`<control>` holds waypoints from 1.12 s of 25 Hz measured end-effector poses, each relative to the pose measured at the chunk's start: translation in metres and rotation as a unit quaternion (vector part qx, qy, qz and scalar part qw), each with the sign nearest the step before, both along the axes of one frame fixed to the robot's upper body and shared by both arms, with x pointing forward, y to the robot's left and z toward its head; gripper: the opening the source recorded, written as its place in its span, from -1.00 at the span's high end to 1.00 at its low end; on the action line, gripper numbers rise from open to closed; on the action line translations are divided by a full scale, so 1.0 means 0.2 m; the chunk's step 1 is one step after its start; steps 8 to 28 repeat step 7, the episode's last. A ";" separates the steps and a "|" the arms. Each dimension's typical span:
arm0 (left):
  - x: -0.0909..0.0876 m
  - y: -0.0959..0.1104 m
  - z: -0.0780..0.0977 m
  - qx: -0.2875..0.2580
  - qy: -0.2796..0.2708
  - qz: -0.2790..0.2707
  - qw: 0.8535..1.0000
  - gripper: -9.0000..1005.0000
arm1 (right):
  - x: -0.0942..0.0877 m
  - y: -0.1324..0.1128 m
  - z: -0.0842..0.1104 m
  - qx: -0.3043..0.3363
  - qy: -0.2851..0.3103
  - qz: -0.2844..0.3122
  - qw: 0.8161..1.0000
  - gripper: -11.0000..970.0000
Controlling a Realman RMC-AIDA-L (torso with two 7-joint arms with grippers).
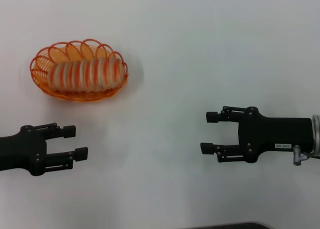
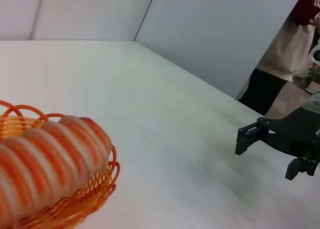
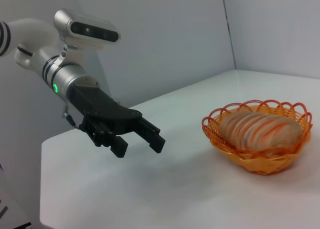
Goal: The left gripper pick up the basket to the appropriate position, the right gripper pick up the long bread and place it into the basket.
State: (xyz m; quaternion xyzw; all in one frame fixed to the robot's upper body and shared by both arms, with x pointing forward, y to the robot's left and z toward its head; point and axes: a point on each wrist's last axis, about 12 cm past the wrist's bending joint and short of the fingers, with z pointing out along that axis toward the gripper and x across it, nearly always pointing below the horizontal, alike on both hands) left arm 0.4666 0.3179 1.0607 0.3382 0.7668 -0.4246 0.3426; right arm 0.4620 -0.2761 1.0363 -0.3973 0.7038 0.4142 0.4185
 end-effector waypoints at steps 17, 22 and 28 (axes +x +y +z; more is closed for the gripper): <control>-0.01 0.00 -0.01 0.000 0.002 0.004 1.000 -0.51 | 0.01 0.00 0.01 0.000 -0.002 0.003 1.000 -0.71; -0.01 0.00 -0.01 0.000 0.002 0.004 1.000 -0.51 | 0.01 0.00 0.01 0.000 -0.002 0.003 1.000 -0.71; -0.01 0.00 -0.01 0.000 0.002 0.004 1.000 -0.51 | 0.01 0.00 0.01 0.000 -0.002 0.003 1.000 -0.71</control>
